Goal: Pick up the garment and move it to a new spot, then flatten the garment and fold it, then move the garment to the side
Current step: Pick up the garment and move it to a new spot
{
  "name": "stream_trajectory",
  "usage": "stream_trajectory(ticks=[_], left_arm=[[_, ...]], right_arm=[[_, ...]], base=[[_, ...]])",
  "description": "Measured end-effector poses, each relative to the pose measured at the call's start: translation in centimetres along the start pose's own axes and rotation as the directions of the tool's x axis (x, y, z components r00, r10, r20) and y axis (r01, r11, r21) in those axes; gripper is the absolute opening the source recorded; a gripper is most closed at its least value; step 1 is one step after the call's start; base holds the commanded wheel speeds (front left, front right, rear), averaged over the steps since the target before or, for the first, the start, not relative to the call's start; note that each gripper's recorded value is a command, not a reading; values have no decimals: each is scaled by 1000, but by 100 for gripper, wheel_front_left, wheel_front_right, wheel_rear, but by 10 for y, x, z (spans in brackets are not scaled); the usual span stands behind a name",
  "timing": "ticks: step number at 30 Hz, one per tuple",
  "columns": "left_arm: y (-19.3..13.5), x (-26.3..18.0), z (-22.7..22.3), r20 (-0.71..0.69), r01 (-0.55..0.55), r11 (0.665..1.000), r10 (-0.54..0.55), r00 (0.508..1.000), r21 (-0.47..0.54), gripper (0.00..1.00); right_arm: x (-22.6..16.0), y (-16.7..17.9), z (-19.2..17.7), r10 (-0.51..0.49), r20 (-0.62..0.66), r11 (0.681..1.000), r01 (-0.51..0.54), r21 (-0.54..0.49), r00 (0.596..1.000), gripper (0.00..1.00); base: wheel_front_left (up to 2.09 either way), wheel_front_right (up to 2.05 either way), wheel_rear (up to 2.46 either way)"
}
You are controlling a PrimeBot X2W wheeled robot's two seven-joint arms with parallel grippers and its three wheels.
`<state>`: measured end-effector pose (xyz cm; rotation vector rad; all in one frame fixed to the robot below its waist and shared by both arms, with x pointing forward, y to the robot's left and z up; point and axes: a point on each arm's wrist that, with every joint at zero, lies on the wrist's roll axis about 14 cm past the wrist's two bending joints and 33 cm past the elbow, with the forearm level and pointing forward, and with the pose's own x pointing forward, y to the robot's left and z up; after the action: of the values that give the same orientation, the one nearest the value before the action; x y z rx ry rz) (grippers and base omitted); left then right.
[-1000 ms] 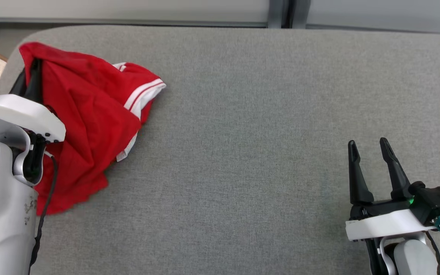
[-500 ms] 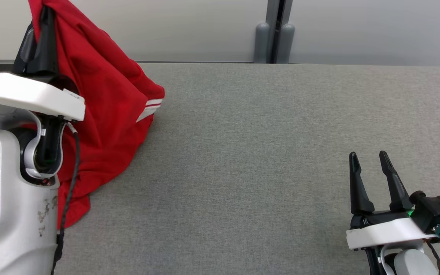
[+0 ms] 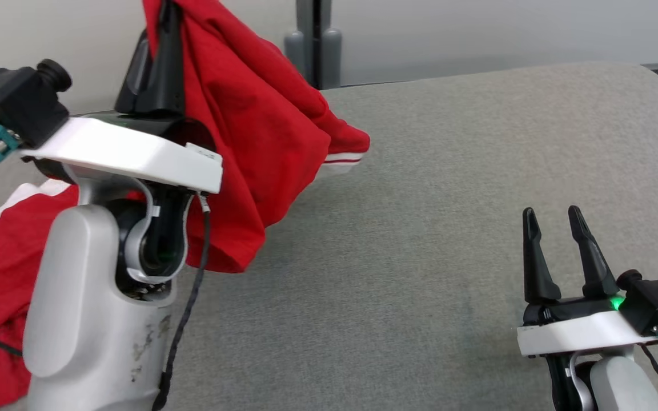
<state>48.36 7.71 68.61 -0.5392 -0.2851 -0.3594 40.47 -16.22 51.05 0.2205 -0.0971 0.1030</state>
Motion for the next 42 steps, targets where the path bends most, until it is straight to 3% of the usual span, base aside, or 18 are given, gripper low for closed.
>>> stream_trajectory(ticks=[6,12,13,14,15,19,23,32,38,42], left_arm=[[-51,23,-56,-62,100,987,-109,992,-127,0],[-86,38,-124,-149,153,972,-180,972,-177,0],[-88,38,-140,-182,152,973,-183,966,-172,7],[-90,36,-161,-238,157,975,-192,952,-158,70],[-91,31,-183,-300,159,975,-200,933,-156,100],[-83,15,-234,-425,152,977,-202,882,-150,100],[-60,13,-240,-426,101,985,-152,892,-141,100],[39,-7,-190,-341,-50,997,64,938,52,100],[76,-53,-152,-302,-78,985,122,945,156,100],[81,-89,-132,-275,-83,984,125,953,158,100]], right_arm=[[-10,-34,12,-99,27,995,100,-20,995,100],[-25,-62,10,-188,10,982,188,-32,982,100],[-28,-66,8,-202,5,979,202,-35,979,100],[-30,-70,7,-215,-1,976,215,-36,977,100],[-32,-73,6,-225,-6,974,224,-39,974,100],[-37,-83,1,-257,-23,966,255,-51,966,100],[-32,-83,-2,-252,-27,967,251,-51,967,100],[-9,-45,-2,-126,-15,990,125,-61,992,100],[-2,-16,-3,-36,-12,997,35,-65,999,100],[0,3,-1,17,-5,998,-17,-63,1000,100]], base=[[0,0,0],[0,0,0],[0,0,0],[0,0,0],[0,0,0],[0,0,0],[0,0,0],[0,0,0],[0,0,0],[0,0,0]])
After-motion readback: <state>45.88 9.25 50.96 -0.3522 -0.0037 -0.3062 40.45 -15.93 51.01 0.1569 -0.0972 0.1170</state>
